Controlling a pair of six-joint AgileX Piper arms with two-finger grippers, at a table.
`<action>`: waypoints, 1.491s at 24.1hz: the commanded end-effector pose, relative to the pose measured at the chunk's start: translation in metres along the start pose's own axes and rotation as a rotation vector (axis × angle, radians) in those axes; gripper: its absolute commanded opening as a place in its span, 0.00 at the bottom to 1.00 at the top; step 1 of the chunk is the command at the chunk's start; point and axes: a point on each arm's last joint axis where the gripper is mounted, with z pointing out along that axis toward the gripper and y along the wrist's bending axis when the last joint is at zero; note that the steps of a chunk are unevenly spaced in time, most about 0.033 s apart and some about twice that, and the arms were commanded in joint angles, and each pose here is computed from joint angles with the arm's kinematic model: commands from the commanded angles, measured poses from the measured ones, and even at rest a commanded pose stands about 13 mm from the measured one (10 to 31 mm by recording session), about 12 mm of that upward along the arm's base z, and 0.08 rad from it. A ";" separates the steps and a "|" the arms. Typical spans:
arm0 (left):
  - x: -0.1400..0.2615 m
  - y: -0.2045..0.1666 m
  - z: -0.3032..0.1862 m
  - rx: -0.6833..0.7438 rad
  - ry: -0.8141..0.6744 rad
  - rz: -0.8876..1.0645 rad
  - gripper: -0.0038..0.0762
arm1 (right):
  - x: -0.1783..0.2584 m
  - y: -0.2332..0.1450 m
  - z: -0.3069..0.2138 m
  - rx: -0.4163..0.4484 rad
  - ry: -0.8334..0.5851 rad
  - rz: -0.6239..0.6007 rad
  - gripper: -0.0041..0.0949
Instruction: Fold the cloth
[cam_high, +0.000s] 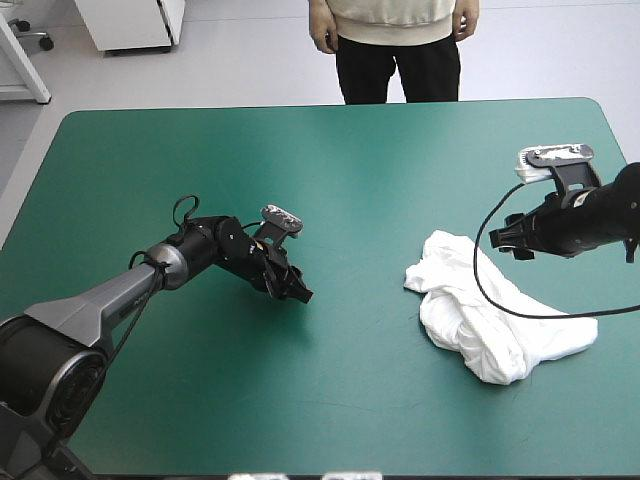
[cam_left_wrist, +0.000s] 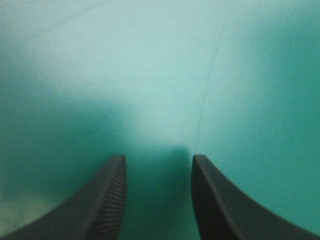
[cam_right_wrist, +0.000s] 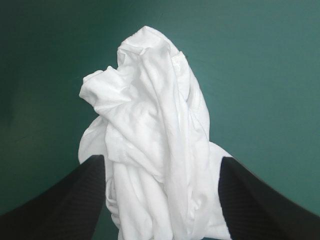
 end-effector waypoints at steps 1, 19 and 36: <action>-0.004 -0.001 -0.007 -0.006 -0.025 0.004 0.44 | 0.004 0.002 -0.004 0.000 -0.020 -0.001 0.66; 0.107 -0.036 -0.347 -0.705 -0.740 -0.158 0.44 | 0.011 -0.003 0.012 0.022 0.046 0.018 0.66; 0.135 -0.057 -0.362 -0.713 -0.795 -0.228 0.44 | 0.029 -0.010 0.164 -0.038 0.473 0.061 0.59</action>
